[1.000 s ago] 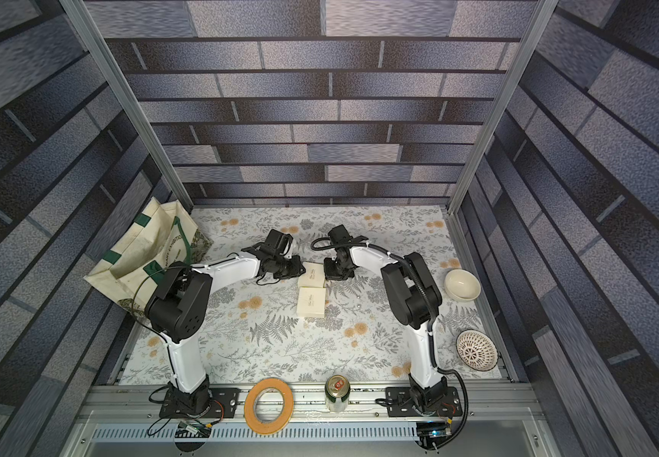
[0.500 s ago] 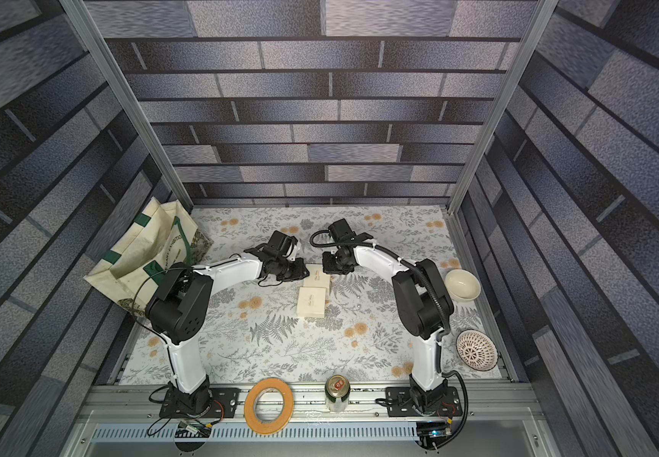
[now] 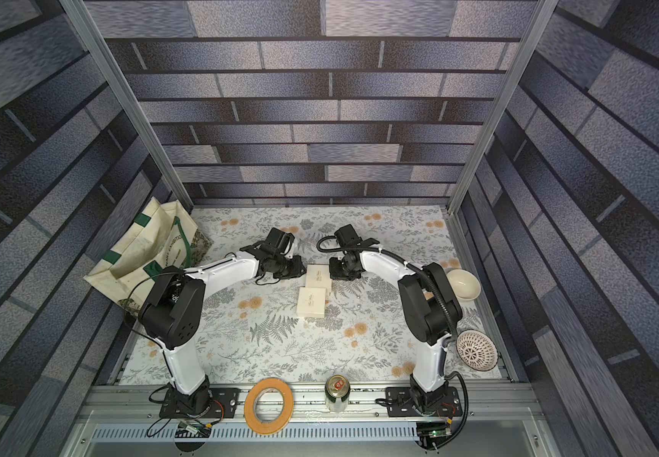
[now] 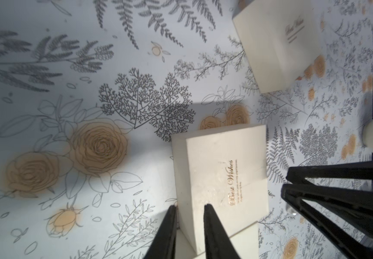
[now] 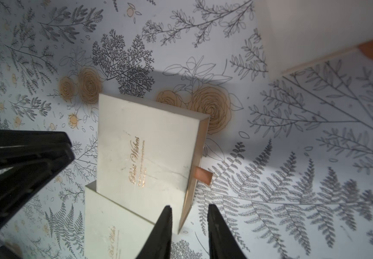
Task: Take out the earrings from the drawer-style jewelry box
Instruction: Adjust the jewelry box at the center of the board, then open the drawer in the jewelry box.
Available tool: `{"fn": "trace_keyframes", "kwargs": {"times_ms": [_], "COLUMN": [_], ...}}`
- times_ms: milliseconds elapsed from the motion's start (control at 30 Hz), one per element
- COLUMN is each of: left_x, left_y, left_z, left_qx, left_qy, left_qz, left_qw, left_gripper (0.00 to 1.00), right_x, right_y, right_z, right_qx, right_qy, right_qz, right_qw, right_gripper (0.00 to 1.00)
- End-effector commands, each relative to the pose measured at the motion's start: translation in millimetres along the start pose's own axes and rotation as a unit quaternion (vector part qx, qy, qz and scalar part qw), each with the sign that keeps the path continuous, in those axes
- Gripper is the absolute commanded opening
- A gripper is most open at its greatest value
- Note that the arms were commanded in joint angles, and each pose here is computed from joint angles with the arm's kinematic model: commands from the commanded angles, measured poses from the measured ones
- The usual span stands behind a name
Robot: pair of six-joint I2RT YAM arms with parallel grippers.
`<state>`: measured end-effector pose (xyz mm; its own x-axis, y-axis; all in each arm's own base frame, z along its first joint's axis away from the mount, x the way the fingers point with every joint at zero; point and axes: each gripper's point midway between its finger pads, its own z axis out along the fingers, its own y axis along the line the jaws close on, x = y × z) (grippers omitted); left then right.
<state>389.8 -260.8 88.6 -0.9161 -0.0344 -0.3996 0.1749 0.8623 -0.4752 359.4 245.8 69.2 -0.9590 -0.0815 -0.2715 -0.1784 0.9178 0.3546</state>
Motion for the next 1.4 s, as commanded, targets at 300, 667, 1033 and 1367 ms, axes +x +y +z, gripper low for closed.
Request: {"fn": "trace_keyframes", "kwargs": {"times_ms": [300,667,1033,1367], "left_x": [-37,3,18,32], "left_y": [-65,-55,-41,-28], "left_z": [-12,16,23,32], "left_qx": [0.126,0.123,0.099,0.078], "left_qy": [-0.012,0.034,0.046,0.065], "left_qz": [0.015,-0.01,-0.019,-0.022], "left_qw": [0.992,0.992,0.994,0.995], "left_gripper": [0.25,0.25,0.24,0.24], "right_x": [-7,-8,-6,-4], "right_y": [-13,-12,-13,-14], "right_z": [1,14,25,31], "right_qx": [-0.009,-0.031,-0.036,-0.037], "right_qy": [-0.012,-0.007,0.002,0.006], "right_qz": [0.042,0.066,0.076,0.082], "right_qw": [0.999,0.997,0.996,0.996], "right_gripper": [0.29,0.26,0.25,0.25]}}
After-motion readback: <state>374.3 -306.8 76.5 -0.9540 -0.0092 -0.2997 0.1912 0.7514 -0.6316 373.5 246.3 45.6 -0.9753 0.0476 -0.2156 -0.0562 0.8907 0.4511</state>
